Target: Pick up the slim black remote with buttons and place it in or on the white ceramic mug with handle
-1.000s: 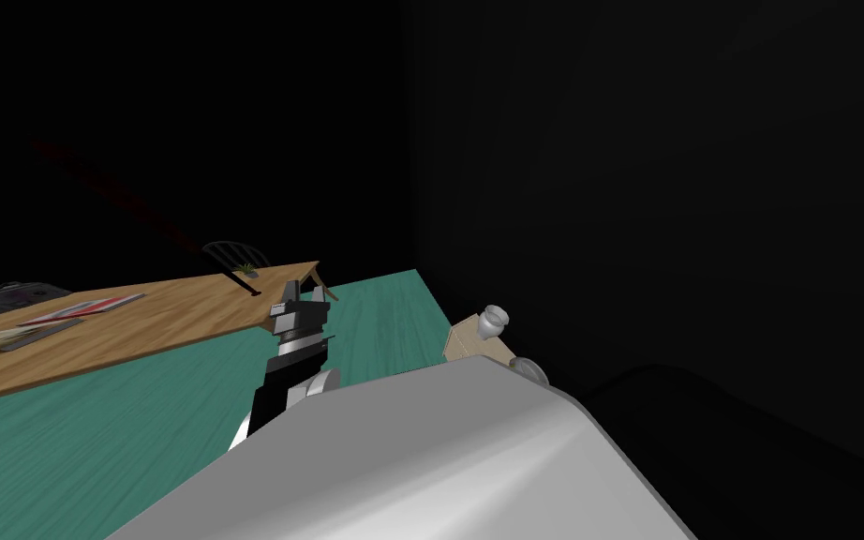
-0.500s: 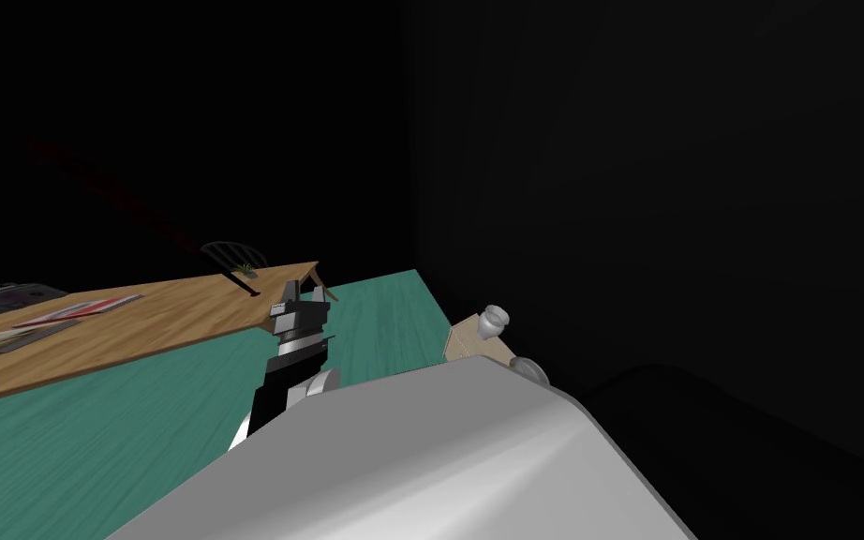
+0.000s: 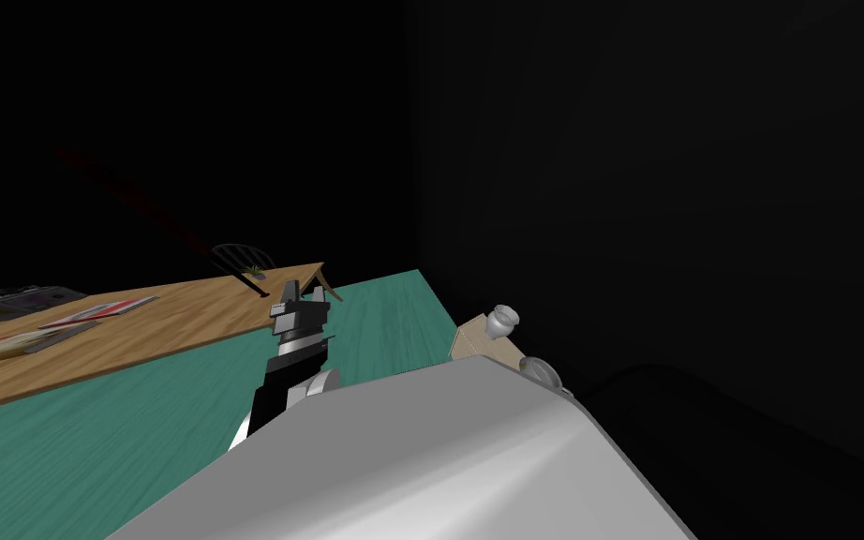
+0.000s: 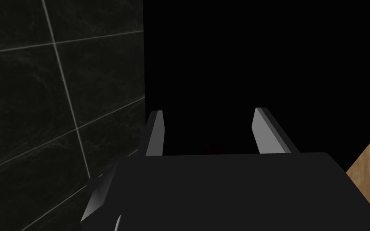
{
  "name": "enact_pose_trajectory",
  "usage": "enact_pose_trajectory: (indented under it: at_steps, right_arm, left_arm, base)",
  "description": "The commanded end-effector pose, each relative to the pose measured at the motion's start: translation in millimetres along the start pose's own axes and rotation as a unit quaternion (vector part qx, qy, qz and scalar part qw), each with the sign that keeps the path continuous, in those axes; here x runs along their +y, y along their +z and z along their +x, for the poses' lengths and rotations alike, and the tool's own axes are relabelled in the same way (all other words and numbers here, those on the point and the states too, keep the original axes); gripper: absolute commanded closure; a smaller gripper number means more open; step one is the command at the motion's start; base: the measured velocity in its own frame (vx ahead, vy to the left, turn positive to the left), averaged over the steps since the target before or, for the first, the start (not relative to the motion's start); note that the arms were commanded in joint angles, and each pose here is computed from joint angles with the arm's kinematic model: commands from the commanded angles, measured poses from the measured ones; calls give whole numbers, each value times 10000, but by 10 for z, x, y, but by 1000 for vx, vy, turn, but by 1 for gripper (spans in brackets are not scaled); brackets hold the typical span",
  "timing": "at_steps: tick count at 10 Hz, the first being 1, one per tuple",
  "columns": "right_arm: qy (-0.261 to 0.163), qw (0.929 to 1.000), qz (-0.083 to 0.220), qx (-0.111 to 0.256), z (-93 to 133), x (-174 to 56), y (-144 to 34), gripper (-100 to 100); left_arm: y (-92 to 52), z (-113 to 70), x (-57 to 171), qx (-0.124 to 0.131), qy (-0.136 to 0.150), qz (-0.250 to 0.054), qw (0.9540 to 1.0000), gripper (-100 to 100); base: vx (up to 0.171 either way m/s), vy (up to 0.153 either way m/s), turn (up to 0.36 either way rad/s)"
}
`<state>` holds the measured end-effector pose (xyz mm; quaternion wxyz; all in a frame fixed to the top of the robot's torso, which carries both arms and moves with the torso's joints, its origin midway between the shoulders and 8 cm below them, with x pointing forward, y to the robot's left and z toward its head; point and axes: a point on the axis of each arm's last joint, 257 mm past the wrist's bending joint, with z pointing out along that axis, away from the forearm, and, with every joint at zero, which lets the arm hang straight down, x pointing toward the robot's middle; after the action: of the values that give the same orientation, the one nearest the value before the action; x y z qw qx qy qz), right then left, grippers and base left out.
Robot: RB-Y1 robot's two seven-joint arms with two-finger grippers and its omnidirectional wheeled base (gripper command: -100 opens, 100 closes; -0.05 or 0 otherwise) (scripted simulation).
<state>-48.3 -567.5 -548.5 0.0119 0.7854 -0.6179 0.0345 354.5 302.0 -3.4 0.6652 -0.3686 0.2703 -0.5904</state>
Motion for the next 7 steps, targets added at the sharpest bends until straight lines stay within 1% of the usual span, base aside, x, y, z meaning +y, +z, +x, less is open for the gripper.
enact_pose_trajectory:
  at_steps: [1,2,4,7]
  right_arm:
    - [59,10000,22,48,98,25,-104,100]
    - [120,9999,41,69,173,43,-193,100]
    - [193,9998,61,70,240,58,-288,100]
    - [316,9994,98,45,329,64,-438,100]
  left_arm:
    - [0,0,0,0,0,0,10000,0]
    - [0,0,0,0,0,0,10000,0]
    - [0,0,0,0,0,0,10000,0]
    - [0,0,0,0,1,0,10000,0]
  base:
    - [20,86,26]
    - [14,72,52]
    - [9,45,35]
    - [-1,19,52]
